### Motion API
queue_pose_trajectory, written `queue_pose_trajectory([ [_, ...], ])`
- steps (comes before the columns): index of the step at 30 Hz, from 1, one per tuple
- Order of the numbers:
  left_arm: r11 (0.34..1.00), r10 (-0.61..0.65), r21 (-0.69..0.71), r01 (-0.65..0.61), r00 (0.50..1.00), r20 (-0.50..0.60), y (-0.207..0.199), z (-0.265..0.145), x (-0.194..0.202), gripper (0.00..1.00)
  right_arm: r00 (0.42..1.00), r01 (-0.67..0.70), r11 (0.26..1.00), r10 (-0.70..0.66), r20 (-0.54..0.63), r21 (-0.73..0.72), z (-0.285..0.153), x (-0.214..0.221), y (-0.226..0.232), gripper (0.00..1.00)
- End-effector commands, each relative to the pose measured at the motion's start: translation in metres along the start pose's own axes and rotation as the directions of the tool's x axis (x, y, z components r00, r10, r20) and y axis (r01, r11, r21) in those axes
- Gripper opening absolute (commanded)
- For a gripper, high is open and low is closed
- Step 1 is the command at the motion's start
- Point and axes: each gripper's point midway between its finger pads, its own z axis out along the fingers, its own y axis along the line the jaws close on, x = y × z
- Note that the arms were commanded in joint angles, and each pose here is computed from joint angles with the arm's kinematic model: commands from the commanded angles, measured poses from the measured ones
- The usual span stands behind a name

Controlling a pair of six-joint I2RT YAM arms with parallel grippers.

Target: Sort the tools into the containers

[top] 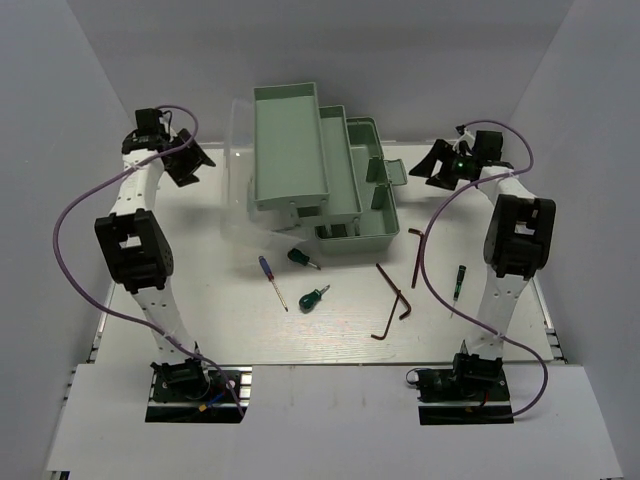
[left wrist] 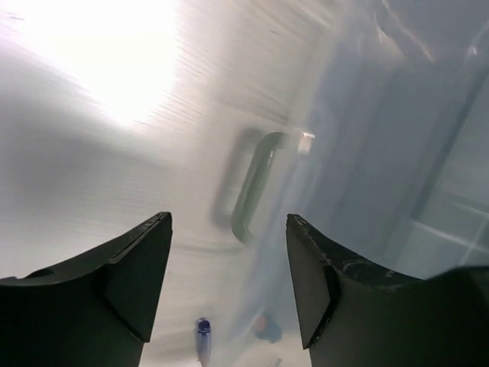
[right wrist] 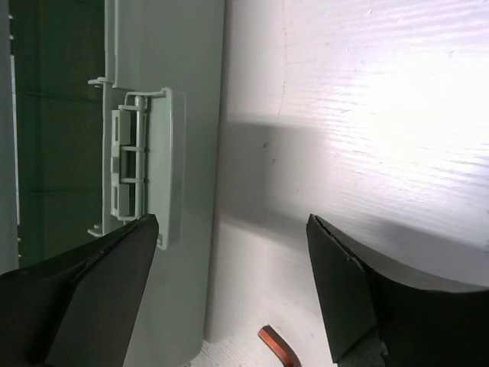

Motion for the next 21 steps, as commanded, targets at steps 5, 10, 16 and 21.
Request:
queue_pose_trajectory([
  [5, 0.996, 0.021, -0.094, -0.004, 0.985, 0.172, 0.014, -0.080, -0.029, 0.67, 0.982, 0.183, 0.983, -0.182, 0.058, -0.018, -0.060, -0.015, 0.026, 0.81],
  [10, 0.988, 0.152, -0.037, -0.148, 0.975, 0.163, -0.013, -0.110, 0.016, 0.25, 0.884, 0.466, 0.883, -0.463, -0.058, 0.050, -0.093, 0.024, 0.026, 0.17],
  [16, 0.962, 0.273, -0.009, -0.273, 0.956, 0.105, -0.007, -0.145, 0.099, 0.39, 0.898, 0.391, 0.901, -0.329, -0.291, 0.190, -0.113, 0.091, -0.016, 0.48],
  [21, 0.954, 0.294, 0.072, -0.292, 0.955, -0.028, -0.005, -0.170, 0.171, 0.51, 0.895, 0.322, 0.925, -0.229, -0.383, 0.200, -0.103, 0.120, -0.020, 0.63],
])
